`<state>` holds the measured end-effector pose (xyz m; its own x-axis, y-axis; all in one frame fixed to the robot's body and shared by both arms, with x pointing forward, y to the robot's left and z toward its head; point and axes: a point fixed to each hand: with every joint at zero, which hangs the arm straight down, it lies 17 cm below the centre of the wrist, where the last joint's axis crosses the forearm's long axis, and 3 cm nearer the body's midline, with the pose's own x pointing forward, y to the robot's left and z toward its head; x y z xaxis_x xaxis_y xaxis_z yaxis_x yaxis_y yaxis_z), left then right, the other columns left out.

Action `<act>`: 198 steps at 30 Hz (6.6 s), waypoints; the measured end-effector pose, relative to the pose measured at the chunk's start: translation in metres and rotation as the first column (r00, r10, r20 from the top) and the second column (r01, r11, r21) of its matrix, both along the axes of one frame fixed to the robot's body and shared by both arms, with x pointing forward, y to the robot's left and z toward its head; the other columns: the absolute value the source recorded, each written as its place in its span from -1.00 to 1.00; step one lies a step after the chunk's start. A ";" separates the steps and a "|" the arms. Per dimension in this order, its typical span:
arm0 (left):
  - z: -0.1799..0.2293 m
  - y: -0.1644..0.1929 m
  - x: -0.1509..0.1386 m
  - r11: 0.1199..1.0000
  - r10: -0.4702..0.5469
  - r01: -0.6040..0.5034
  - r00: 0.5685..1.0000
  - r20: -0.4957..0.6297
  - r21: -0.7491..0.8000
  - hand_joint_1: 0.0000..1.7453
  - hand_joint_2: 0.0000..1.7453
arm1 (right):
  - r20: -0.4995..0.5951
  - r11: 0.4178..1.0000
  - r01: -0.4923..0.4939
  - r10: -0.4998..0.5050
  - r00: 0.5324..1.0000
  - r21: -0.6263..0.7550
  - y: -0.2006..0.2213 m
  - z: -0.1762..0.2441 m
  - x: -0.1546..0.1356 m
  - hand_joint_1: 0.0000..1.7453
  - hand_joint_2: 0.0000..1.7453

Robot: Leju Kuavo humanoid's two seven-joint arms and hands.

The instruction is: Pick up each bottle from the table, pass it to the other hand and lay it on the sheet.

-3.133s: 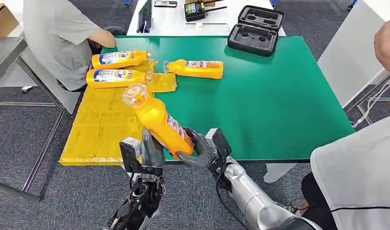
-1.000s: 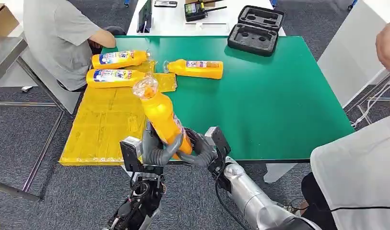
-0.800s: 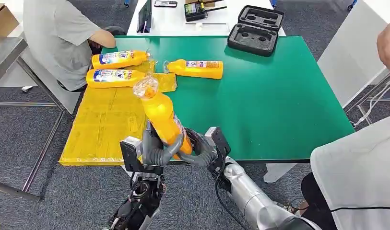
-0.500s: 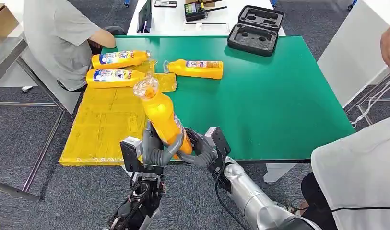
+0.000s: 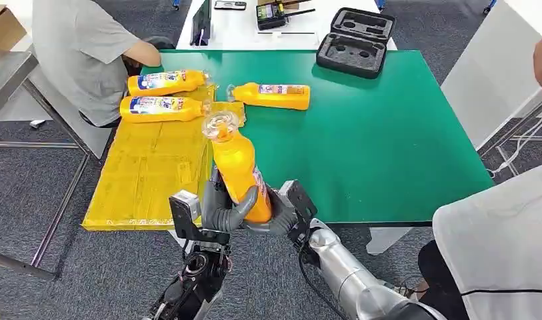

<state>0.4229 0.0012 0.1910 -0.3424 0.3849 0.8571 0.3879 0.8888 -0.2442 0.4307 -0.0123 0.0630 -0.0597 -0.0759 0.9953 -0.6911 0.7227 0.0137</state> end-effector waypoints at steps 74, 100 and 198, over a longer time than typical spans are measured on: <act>0.020 0.145 0.100 0.052 0.155 -0.771 0.634 0.758 0.635 1.00 1.00 | 0.071 0.956 0.276 -0.283 0.957 0.096 -0.067 0.002 -0.003 -1.00 -1.00; -0.074 0.198 0.134 -0.332 0.062 -0.574 0.778 0.625 0.748 1.00 1.00 | 0.070 0.973 0.171 -0.184 0.981 0.157 -0.043 0.022 -0.005 -1.00 -1.00; 0.007 0.122 0.034 0.744 0.415 -0.546 0.830 0.373 0.385 -1.00 -1.00 | 0.169 0.894 0.415 -0.442 0.881 0.170 -0.088 0.036 -0.019 -1.00 -1.00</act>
<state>0.4567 0.1231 0.1985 -0.5951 -0.3042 0.7438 -0.1345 0.9502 0.2810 0.4113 -0.1000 0.0988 -0.3090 -0.1212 0.9433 -0.3119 0.9499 0.0198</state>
